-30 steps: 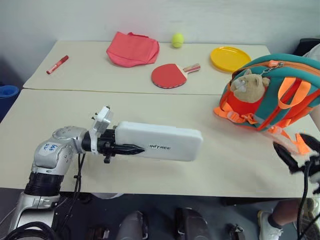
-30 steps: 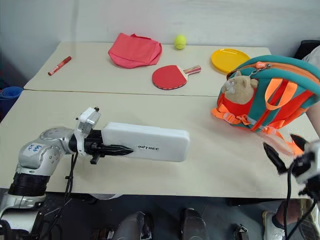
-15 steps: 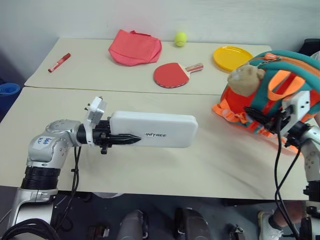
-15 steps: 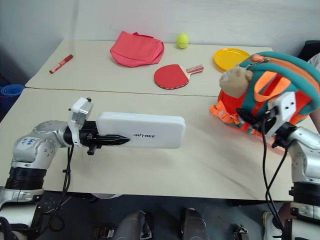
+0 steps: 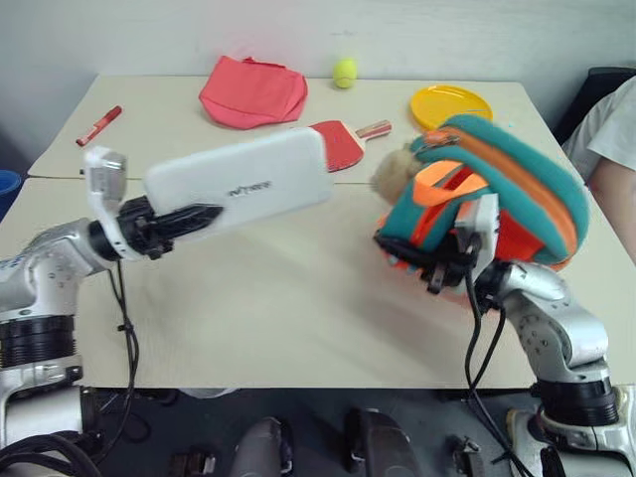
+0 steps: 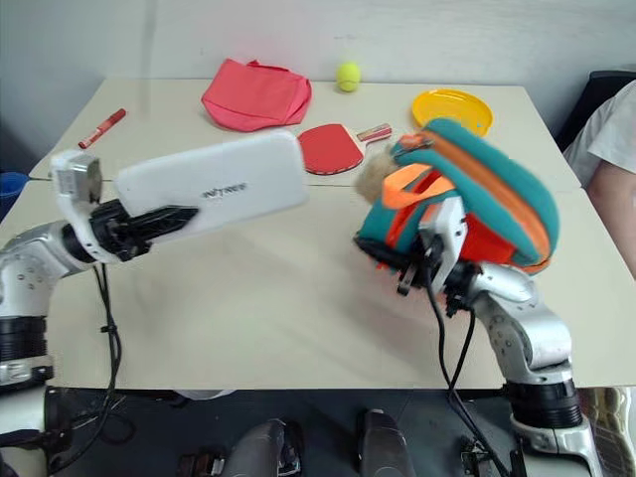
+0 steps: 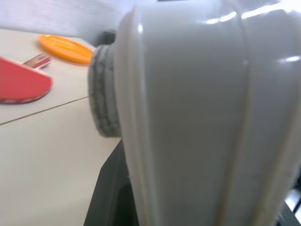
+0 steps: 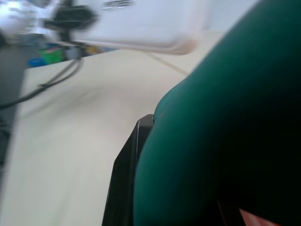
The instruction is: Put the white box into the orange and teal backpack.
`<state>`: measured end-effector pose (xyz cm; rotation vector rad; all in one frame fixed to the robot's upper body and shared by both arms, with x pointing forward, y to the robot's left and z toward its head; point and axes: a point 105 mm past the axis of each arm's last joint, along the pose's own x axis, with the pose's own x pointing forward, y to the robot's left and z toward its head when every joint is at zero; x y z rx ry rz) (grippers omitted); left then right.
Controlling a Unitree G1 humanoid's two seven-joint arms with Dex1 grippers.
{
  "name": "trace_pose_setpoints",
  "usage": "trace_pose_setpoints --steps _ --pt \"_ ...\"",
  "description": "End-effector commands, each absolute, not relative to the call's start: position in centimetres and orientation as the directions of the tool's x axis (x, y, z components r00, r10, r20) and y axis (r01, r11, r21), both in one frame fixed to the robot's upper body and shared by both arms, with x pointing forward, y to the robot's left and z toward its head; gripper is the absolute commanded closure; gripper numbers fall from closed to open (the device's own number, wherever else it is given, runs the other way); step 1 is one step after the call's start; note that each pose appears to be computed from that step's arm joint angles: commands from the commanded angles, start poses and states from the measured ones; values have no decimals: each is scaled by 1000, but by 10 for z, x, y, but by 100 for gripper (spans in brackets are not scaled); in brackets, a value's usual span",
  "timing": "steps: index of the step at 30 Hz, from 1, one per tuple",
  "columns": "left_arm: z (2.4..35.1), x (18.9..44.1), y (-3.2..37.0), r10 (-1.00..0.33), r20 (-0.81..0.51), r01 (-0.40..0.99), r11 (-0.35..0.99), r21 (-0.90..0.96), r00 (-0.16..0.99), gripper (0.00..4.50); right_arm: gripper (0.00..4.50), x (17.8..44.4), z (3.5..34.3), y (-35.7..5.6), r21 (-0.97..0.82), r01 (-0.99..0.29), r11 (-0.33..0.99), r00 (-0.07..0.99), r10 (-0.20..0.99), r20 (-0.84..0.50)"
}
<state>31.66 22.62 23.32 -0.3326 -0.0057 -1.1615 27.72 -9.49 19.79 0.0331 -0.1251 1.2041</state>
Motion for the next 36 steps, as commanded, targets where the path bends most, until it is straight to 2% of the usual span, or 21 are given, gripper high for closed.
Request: trace_pose_setpoints --steps 1,6,9,12,14,16,22,31,36 --pt "249 319 234 -872 267 908 361 -212 410 320 447 237 212 -76 66 -981 181 190 969 161" --pt "252 308 228 -878 284 921 349 -172 385 320 447 185 197 -86 293 -954 58 73 996 40" --pt "258 298 222 -891 293 938 317 -142 345 320 447 177 187 -109 372 -919 133 125 991 -47" --pt "262 290 206 -916 286 960 261 -105 280 320 447 196 188 -139 356 -888 292 274 956 -101" --pt "267 283 193 -933 284 975 209 -74 222 320 447 213 194 -157 344 -860 377 376 924 -75" --pt "271 277 182 -945 277 985 169 -38 173 320 447 224 196 -166 331 -840 430 435 898 -66" --pt "279 268 171 -963 250 995 99 -20 101 320 447 230 187 -162 294 -846 445 435 895 -103" --pt "255 263 151 -998 54 999 -11 54 -14 320 447 235 187 -170 249 -836 489 474 872 -122" --pt "252 296 147 -993 17 977 118 176 117 320 447 230 186 -168 256 -839 480 463 877 -129"
